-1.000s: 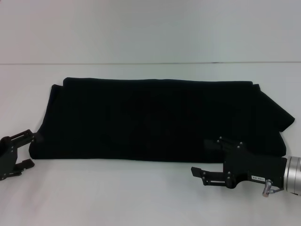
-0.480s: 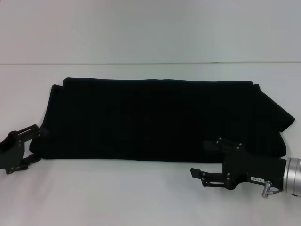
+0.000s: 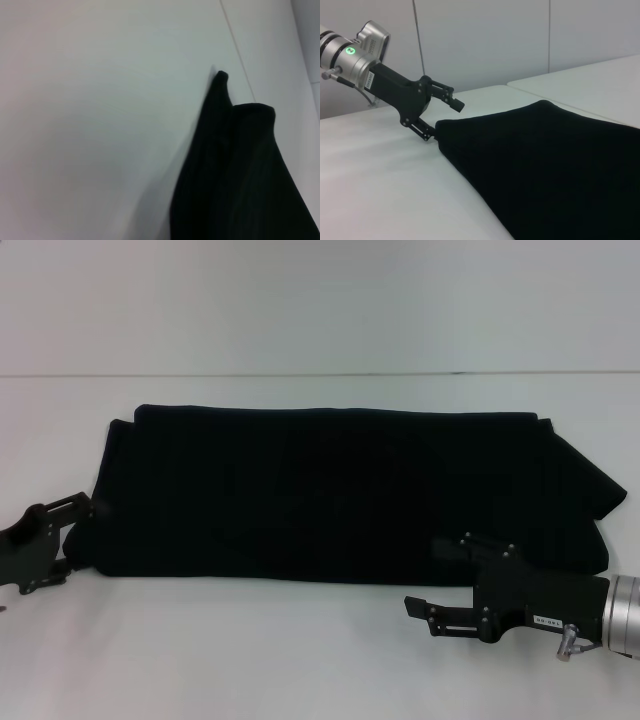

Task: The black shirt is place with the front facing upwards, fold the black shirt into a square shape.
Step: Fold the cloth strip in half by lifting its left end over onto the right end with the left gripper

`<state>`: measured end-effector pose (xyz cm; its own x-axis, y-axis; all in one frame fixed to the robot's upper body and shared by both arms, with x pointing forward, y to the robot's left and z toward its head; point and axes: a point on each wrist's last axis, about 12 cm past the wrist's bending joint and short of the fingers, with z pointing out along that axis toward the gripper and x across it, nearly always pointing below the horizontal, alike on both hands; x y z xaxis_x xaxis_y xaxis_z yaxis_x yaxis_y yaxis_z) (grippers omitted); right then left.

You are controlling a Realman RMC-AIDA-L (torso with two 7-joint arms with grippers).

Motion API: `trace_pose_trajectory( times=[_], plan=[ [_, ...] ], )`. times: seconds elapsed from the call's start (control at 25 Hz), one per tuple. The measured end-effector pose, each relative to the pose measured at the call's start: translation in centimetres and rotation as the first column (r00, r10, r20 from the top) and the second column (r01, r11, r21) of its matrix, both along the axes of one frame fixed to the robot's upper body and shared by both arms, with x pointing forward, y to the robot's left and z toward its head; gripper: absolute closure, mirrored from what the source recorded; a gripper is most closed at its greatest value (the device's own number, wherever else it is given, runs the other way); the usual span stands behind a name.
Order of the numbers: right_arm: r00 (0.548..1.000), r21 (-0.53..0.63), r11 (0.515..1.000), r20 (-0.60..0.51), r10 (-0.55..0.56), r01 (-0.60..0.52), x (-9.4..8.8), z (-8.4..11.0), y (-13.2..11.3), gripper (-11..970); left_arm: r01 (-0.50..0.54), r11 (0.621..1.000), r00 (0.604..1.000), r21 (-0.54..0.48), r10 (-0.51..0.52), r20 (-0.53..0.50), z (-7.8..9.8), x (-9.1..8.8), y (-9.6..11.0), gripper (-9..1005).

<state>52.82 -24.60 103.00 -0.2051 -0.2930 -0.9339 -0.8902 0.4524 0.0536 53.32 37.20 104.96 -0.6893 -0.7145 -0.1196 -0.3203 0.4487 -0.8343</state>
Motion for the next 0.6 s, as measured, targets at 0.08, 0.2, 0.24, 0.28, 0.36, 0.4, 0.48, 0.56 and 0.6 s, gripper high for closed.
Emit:
trace_pose_trajectory(
  times=[0.08, 0.2, 0.24, 0.28, 0.36, 0.4, 0.48, 0.56, 0.6],
  plan=[
    [1.000, 0.001, 1.000, 0.000, 0.000, 0.000, 0.0, 0.0, 0.0, 33, 0.014, 1.000, 1.000, 0.010, -0.014, 0.007, 0.1, 0.2, -0.2, 92],
    [1.000, 0.001, 1.000, 0.000, 0.000, 0.000, 0.0, 0.0, 0.0, 33, 0.063, 0.997, 0.998, 0.053, -0.064, 0.007, 0.2, 0.8, -0.8, 134],
    [1.000, 0.002, 1.000, 0.000, 0.000, 0.000, 0.0, 0.0, 0.0, 32, 0.070, 0.996, 0.998, 0.061, -0.070, 0.005, 0.2, 0.9, -0.9, 149],
    [1.000, 0.002, 1.000, 0.000, 0.000, 0.000, 0.0, 0.0, 0.0, 32, 0.074, 0.995, 0.997, 0.066, -0.074, 0.006, 0.2, 1.0, -1.0, 163],
    [1.000, 0.003, 1.000, 0.000, 0.000, 0.000, 0.0, 0.0, 0.0, 32, 0.080, 0.994, 0.997, 0.072, -0.081, 0.009, 0.2, 1.2, -1.2, 191],
    [1.000, 0.004, 1.000, 0.000, 0.000, 0.000, 0.0, 0.0, 0.0, 32, 0.079, 0.994, 0.997, 0.074, -0.080, 0.010, 0.2, 1.3, -1.2, 205],
    [1.000, 0.004, 1.000, 0.001, -0.001, 0.001, 0.0, 0.0, 0.0, 32, 0.073, 0.994, 0.997, 0.080, -0.075, 0.011, 0.2, 1.4, -1.2, 302],
    [1.000, 0.004, 1.000, 0.001, -0.001, 0.001, 0.0, 0.0, 0.0, 32, 0.069, 0.994, 0.997, 0.082, -0.070, 0.013, 0.2, 1.4, -1.2, 467],
    [1.000, 0.005, 1.000, 0.001, -0.002, 0.002, 0.0, 0.0, 0.0, 32, 0.070, 0.994, 0.997, 0.083, -0.071, 0.013, 0.2, 1.4, -1.2, 508]
  ],
)
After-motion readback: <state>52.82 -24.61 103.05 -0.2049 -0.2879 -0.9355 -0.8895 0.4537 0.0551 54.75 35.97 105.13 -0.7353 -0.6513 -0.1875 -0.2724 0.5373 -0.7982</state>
